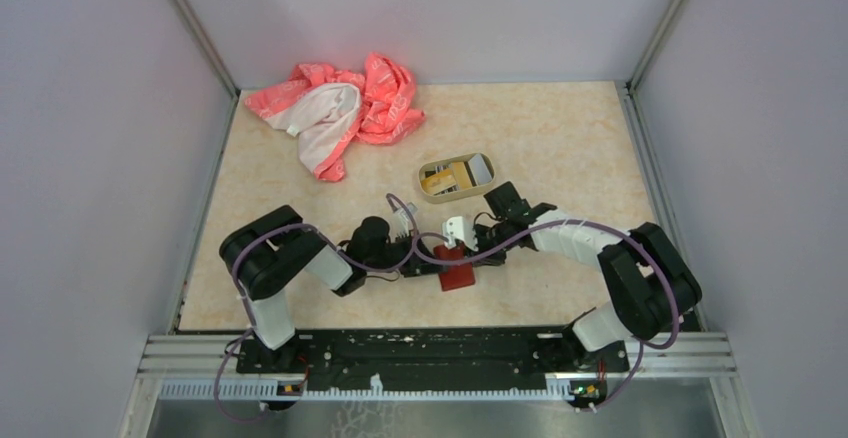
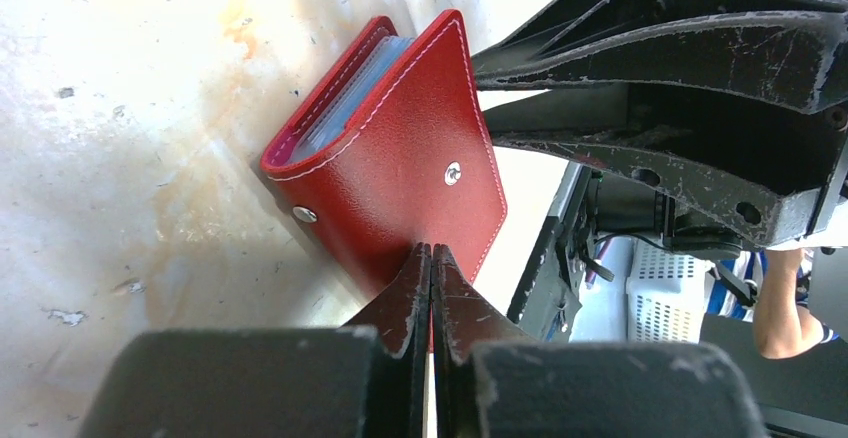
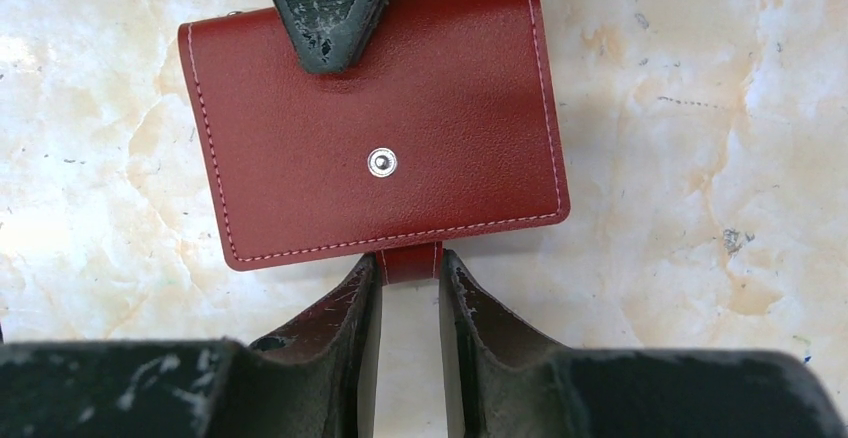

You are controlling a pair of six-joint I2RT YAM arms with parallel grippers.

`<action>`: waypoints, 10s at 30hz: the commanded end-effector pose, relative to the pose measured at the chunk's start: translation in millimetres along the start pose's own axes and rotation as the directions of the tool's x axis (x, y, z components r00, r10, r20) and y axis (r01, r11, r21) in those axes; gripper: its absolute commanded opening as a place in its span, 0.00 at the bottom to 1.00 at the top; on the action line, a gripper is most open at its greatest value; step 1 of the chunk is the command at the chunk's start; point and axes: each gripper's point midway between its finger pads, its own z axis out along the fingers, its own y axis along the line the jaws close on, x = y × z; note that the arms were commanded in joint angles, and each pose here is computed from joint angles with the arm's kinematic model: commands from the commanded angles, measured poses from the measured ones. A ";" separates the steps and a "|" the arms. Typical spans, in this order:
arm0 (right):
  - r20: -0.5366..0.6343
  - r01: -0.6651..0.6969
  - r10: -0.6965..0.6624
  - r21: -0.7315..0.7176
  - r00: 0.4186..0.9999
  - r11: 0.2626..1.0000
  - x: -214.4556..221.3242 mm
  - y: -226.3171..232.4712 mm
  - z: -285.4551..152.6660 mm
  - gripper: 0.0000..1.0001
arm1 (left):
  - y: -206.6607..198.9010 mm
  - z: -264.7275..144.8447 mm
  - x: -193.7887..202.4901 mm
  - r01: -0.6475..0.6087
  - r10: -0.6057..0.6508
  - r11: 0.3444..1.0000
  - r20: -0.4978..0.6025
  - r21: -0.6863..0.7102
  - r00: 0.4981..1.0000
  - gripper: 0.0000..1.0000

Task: Put the credit cards into the card holder
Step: Close the card holder at the center of the board.

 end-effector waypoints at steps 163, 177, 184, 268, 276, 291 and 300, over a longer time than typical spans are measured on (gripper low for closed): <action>-0.150 -0.479 0.485 0.078 0.862 0.875 16.3 -11.7 -54.7 0.27 | -11.2 54.6 2.8 0.041 -0.013 0.985 0.164 -0.165 0.986 0.00; -0.132 -0.454 0.464 0.101 0.876 0.885 -2.8 -52.6 -50.8 0.00 | -24.5 58.2 -1.5 -0.020 0.038 0.993 0.161 -0.113 0.986 0.05; -0.098 -0.474 0.476 0.045 0.874 0.879 -17.2 -65.0 -37.7 0.00 | -19.5 60.6 -2.2 0.001 0.014 0.995 0.150 -0.097 0.989 0.06; -0.009 -0.581 0.582 -0.067 0.813 0.811 -6.8 -54.8 -59.6 0.17 | -14.4 54.9 4.1 0.010 -0.001 0.997 0.121 -0.076 0.993 0.00; -0.003 -0.584 0.586 -0.075 0.811 0.808 -7.9 -54.6 -58.9 0.10 | -15.1 55.0 3.2 0.011 -0.002 0.997 0.123 -0.072 0.992 0.00; 0.005 -0.556 0.562 -0.133 0.827 0.820 -13.4 -43.6 -60.6 0.00 | -15.9 50.0 -2.8 0.056 -0.049 0.997 0.131 -0.053 0.990 0.00; -0.033 -0.461 0.462 -0.144 0.886 0.876 -15.9 -28.0 -48.3 0.00 | -15.9 47.9 -3.0 0.105 -0.102 0.994 0.125 -0.013 0.987 0.00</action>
